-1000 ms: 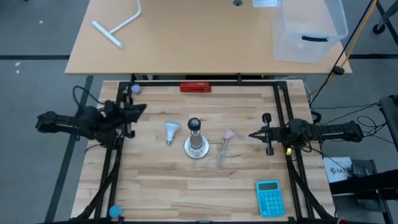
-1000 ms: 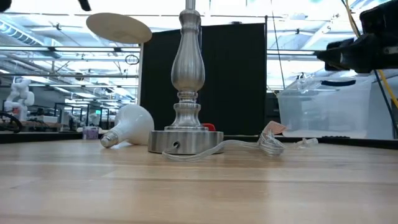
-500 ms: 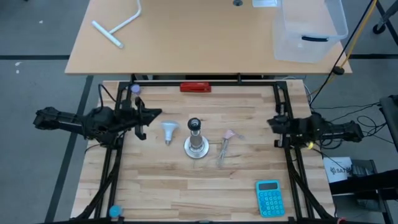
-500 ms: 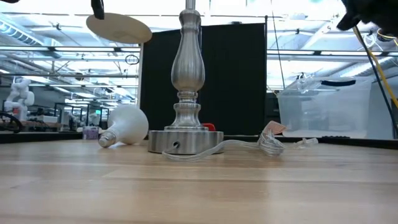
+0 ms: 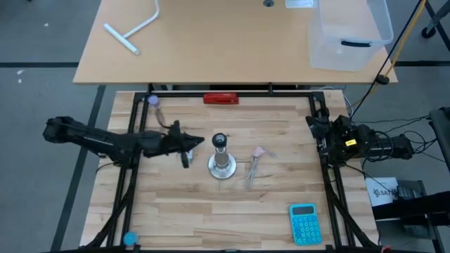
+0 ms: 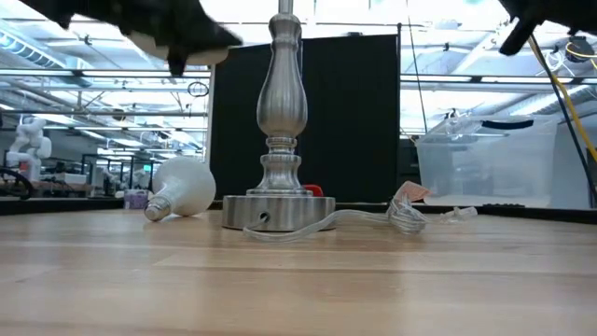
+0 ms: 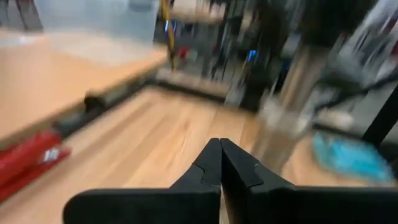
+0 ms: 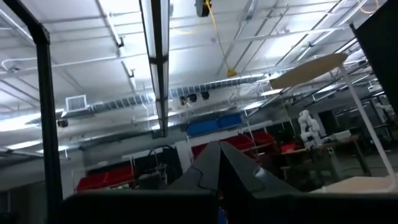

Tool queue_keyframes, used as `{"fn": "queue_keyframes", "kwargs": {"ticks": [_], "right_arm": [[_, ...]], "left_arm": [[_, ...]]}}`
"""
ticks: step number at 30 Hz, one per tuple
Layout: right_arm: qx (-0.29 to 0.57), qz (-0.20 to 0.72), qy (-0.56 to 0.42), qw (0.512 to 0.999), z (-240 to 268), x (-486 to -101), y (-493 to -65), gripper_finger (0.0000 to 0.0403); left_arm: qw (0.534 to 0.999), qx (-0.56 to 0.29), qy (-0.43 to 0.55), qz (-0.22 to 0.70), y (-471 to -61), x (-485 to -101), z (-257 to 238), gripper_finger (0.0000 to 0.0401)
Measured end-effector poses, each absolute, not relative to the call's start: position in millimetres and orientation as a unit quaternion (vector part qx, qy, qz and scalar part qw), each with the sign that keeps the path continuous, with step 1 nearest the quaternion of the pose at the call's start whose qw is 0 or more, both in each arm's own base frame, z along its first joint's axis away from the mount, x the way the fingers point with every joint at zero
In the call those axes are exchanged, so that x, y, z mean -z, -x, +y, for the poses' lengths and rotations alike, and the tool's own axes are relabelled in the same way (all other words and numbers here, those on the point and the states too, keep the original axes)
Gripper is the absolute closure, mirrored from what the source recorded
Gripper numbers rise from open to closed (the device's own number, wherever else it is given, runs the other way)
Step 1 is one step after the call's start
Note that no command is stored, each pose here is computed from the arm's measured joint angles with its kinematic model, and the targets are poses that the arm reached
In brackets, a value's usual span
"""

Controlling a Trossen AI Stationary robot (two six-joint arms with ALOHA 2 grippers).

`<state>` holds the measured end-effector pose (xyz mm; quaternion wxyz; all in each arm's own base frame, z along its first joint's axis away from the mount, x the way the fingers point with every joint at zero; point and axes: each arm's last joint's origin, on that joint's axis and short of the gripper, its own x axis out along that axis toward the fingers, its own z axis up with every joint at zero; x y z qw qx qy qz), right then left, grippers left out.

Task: Screw lightbulb
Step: Insert the white lightbulb into the silver lamp

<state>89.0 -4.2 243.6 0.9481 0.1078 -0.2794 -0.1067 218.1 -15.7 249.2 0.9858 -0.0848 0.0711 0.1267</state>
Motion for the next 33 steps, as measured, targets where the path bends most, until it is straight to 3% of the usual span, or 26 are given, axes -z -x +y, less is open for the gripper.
{"fn": "queue_keyframes", "kwargs": {"ticks": [6,13,18,25,33], "right_arm": [[0.108,-0.259,-0.103,0.954,-4,-267,-97,0.0403],[0.114,-0.198,-0.092,0.969,-3,-283,-108,0.0403],[0.120,-0.186,-0.061,0.973,-3,-290,-113,0.0403],[0.128,-0.162,-0.017,0.978,-2,-287,-121,0.0403],[0.135,-0.183,0.014,0.974,-2,-291,-122,0.0403]], "left_arm": [[0.970,-0.149,0.140,0.129,-214,-236,-13,0.0401],[0.937,-0.219,0.239,0.133,-179,-245,-8,0.0401],[0.929,-0.166,0.304,0.130,-169,-252,-14,0.0392],[0.901,-0.139,0.374,0.173,-171,-243,-27,0.0311],[0.796,-0.257,0.452,0.310,-165,-205,-28,0.0205]]}}
